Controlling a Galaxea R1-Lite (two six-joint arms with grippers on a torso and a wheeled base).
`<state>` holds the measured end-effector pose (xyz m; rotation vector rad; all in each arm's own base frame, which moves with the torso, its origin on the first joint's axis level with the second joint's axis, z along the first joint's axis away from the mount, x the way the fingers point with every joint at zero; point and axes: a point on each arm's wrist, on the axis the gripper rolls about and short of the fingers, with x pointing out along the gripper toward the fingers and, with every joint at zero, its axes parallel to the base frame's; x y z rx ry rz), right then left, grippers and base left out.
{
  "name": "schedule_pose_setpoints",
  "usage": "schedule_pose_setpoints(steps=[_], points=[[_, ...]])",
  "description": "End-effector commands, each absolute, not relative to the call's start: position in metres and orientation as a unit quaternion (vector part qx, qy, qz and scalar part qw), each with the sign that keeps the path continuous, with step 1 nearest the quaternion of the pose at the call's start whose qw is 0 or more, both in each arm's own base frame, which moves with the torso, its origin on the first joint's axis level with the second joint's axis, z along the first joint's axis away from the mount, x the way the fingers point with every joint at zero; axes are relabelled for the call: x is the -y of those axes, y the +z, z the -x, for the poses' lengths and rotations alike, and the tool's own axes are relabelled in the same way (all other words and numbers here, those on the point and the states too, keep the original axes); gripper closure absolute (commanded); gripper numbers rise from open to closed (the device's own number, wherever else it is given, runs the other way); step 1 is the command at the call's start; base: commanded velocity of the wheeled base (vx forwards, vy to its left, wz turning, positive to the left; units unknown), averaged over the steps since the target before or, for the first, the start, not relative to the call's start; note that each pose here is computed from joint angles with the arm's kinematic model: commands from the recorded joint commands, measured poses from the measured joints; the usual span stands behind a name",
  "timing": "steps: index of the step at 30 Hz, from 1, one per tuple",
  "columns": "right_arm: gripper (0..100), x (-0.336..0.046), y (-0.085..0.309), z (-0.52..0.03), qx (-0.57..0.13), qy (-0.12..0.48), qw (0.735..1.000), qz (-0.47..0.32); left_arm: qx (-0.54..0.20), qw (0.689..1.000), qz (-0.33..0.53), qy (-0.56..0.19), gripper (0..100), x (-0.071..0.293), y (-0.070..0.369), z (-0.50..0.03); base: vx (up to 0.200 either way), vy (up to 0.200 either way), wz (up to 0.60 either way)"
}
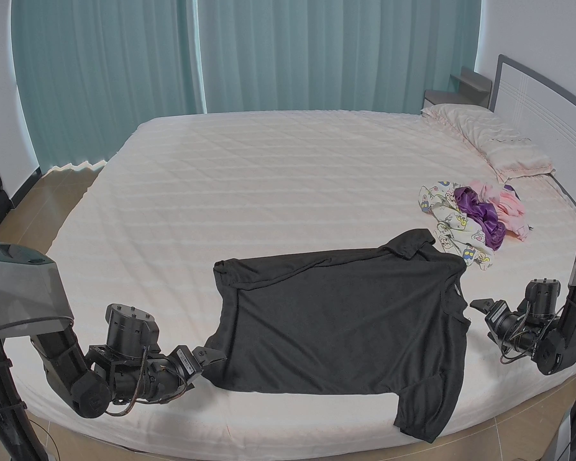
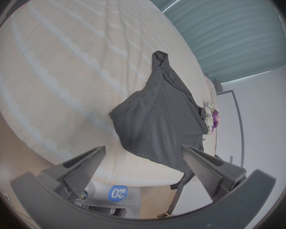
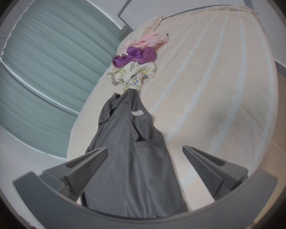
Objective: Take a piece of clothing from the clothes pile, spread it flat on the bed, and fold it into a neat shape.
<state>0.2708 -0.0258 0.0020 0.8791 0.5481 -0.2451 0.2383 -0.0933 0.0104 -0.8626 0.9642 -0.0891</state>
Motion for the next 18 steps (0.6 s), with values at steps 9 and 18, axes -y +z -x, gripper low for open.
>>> schedule_pose_setpoints(steps=[9,18], points=[[0,0.017,-0.005,-0.265,-0.282,-0.111,0.856,-0.418,-0.396,0.838,0.375,0.022,0,0.113,-0.007,-0.271,0.000,0.000,0.00],[0,0.017,-0.003,-0.263,-0.271,-0.106,0.861,-0.418,-0.409,0.838,0.359,0.031,0,0.119,-0.018,-0.284,0.000,0.000,0.00]])
